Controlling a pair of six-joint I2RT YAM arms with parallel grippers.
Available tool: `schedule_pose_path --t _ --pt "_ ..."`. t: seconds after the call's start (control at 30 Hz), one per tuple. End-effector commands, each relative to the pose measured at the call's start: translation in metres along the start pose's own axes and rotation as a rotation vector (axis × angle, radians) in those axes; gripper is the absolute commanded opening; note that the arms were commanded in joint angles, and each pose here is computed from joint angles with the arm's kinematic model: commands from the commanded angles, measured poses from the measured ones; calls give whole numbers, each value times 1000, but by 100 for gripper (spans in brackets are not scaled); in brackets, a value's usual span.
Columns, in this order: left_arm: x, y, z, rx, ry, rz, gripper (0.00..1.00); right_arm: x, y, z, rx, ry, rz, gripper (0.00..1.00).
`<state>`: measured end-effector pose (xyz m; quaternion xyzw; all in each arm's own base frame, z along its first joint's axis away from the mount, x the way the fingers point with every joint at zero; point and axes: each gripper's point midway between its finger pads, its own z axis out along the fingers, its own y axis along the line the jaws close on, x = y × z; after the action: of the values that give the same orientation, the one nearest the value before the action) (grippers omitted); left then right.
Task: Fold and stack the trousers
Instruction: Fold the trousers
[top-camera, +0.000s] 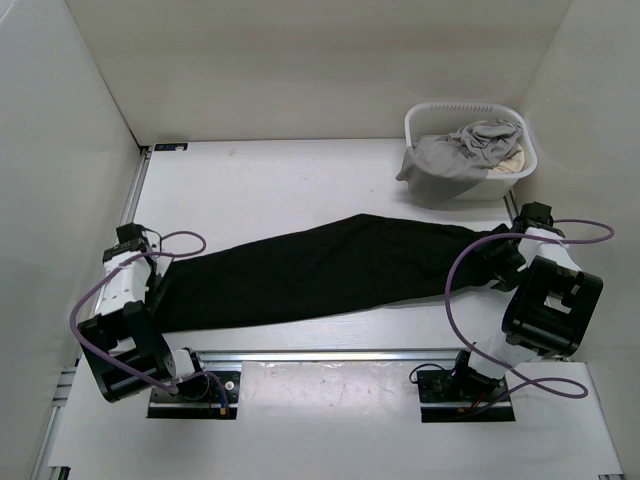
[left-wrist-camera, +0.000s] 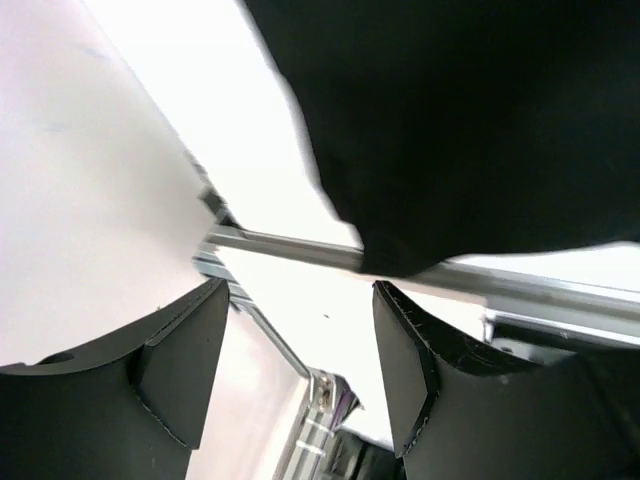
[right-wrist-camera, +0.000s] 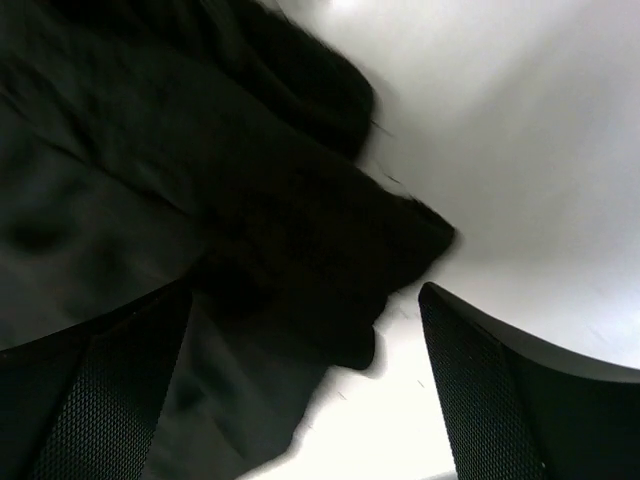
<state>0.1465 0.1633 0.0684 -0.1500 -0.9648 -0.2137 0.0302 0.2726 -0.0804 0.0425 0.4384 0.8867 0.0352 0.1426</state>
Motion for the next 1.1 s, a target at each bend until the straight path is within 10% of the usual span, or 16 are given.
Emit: schedule_pose_path --t 0.0,0.37,0.5,0.57,1.07 --pt "-7 8 -9 15 -23 -83 71 -31 29 8 -117 -100 71 99" --pt "-25 -2 7 133 -5 -180 70 -35 14 55 42 -4 126 85" --pt "-48 -4 0 164 -61 -207 67 -33 15 55 23 7 80 13" --pt "-59 -8 -5 185 -99 -216 67 -38 11 53 47 -12 67 0" --pt "-127 -58 -17 271 -161 -37 65 -86 14 -160 395 -637 -200 0"
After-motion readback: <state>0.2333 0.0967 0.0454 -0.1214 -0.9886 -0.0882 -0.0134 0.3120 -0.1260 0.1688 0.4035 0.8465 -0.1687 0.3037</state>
